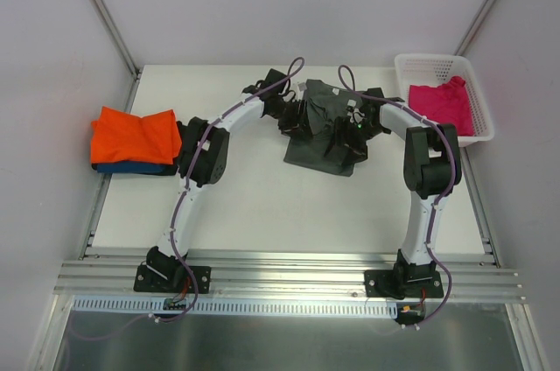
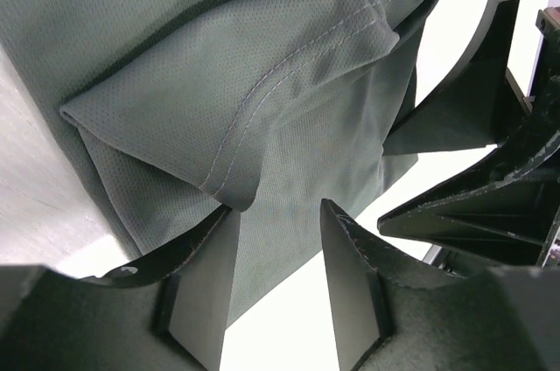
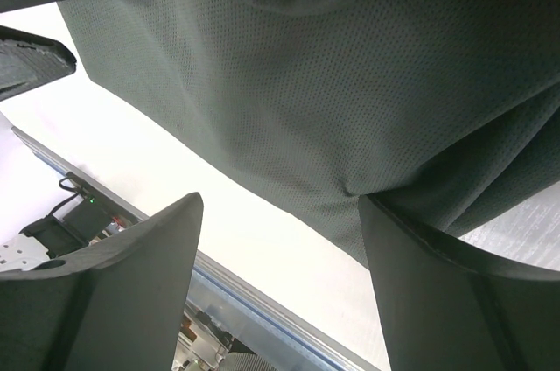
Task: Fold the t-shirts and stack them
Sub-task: Fold the tshirt
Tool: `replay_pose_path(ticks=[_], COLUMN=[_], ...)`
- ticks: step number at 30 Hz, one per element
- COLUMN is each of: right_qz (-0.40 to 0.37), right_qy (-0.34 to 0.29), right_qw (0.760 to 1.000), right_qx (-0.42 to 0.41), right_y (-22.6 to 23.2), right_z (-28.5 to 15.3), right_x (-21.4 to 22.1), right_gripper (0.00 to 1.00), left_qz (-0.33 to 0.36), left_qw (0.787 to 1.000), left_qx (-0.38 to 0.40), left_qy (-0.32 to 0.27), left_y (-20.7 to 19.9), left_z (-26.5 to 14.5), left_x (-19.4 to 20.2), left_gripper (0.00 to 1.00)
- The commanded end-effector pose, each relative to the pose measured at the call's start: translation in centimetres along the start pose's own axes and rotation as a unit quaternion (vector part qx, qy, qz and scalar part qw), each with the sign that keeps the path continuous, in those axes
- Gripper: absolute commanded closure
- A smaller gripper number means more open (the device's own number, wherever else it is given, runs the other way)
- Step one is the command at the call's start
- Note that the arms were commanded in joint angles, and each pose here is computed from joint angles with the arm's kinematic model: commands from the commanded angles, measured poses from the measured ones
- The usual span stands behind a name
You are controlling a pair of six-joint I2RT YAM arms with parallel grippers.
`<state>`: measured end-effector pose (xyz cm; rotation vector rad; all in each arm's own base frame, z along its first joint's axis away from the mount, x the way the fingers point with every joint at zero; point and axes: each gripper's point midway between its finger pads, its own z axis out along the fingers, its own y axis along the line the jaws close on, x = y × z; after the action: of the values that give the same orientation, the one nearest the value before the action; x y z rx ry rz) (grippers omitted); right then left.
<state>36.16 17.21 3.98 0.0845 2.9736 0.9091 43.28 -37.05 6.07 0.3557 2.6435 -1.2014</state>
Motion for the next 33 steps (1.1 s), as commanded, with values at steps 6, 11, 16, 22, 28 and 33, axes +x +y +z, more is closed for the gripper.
replay_pose_path(ticks=[6,11,16,22,28,33], right_qz=[-0.022,-0.021,-0.022,-0.023,-0.028,-0.035], right_qy=[-0.011,-0.01,-0.01,-0.012,-0.012,-0.015], right_qw=[1.0,1.0,1.0,1.0,1.0,0.999], right_qx=[0.002,-0.001,-0.002,-0.004,-0.004,-0.001], right_y=[0.4,0.5,0.5,0.7,0.6,0.5], right_z=[0.2,0.4,0.5,0.2,0.0,-0.2], right_x=[-0.8,-0.8,-0.8,-0.8,-0.3,-0.1], right_gripper=[0.24,0.24,0.24,0.24,0.24,0.24], left_qz=[0.012,0.004,0.007,0.035,0.075,0.104], left_qw=[1.0,1.0,0.999,0.996,0.987,0.982], left_qx=[0.004,-0.005,-0.022,-0.029,-0.038,-0.039], left_qy=[-0.028,-0.027,-0.039,-0.073,-0.134,-0.151], left_y=[-0.2,1.0,1.8,0.4,-0.5,-0.6], left_z=[0.0,0.5,0.3,-1.6,-3.2,-2.1], left_x=[-2.2,-2.2,-2.8,-4.9,-8.9,-10.1], left_gripper=[0.55,0.56,0.96,1.0,0.8,0.15])
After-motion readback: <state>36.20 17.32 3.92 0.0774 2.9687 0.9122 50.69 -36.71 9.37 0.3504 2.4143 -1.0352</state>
